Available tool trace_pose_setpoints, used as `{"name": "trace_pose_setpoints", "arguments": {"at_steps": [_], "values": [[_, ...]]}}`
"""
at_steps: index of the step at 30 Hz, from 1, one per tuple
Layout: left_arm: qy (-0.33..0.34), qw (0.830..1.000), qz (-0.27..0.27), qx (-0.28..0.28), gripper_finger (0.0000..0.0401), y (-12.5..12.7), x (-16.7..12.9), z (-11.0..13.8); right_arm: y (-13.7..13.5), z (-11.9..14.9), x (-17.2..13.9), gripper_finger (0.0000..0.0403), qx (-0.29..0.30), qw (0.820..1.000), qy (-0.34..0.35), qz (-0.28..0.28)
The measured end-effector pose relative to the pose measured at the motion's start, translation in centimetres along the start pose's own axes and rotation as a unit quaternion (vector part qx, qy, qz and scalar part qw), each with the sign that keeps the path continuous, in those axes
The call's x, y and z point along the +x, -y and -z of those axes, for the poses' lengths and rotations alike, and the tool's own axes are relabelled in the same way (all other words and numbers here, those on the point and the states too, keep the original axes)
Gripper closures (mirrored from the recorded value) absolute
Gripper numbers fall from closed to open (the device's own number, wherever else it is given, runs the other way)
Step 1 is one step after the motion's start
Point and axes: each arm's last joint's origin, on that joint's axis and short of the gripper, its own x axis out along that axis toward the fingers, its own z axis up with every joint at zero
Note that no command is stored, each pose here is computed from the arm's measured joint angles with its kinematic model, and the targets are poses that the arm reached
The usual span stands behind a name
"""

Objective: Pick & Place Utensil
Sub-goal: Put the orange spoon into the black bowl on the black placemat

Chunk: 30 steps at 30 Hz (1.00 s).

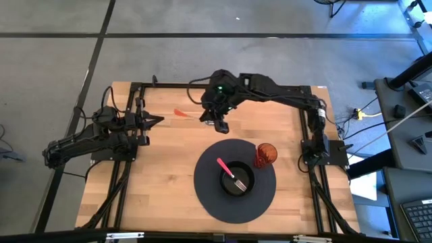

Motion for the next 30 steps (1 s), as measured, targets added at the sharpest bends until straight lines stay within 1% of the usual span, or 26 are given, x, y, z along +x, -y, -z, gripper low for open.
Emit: {"name": "trace_pose_setpoints", "arguments": {"at_steps": [5, 10, 12, 16, 19, 21, 23, 26, 30], "values": [[-0.002, 1.0, 0.001, -0.001, 0.0398, 0.0, 0.0, 0.0, -1.5, -0.2, -2.8, 0.04, 0.005, 0.999, 0.005, 0.034], [-0.002, 1.0, 0.001, -0.001, 0.0398, 0.0, 0.0, 0.0, -4.4, 0.0, -7.7, 0.04, -0.002, 0.997, 0.033, 0.066], [-0.002, 1.0, 0.0, -0.001, 0.0398, 0.0, 0.0, 0.0, -5.7, 0.3, -9.8, 0.04, -0.01, 0.996, 0.056, 0.073], [-0.002, 1.0, 0.001, 0.0, 0.0398, 0.0, 0.0, 0.0, -8.5, 1.9, -13.9, 0.04, -0.033, 0.99, 0.126, 0.062], [-0.002, 1.0, 0.001, -0.001, 0.0398, 0.0, 0.0, 0.0, -10.3, 4.2, -16.0, 0.04, -0.042, 0.982, 0.175, 0.051], [-0.002, 1.0, 0.001, -0.001, 0.0398, 0.0, 0.0, 0.0, -11.3, 6.1, -16.4, 0.04, -0.054, 0.98, 0.189, 0.041], [-0.002, 1.0, 0.001, -0.001, 0.0398, 0.0, 0.0, 0.0, -11.9, 7.9, -16.2, 0.04, -0.061, 0.977, 0.202, 0.032], [-0.002, 1.0, 0.001, -0.001, 0.0398, 0.0, 0.0, 0.1, -12.7, 10.0, -14.7, 0.04, -0.072, 0.971, 0.228, 0.019], [-0.004, 1.0, 0.001, -0.001, 0.0398, 0.0, 0.0, 0.1, -13.4, 11.9, -11.9, 0.04, -0.096, 0.967, 0.235, 0.004]]}}
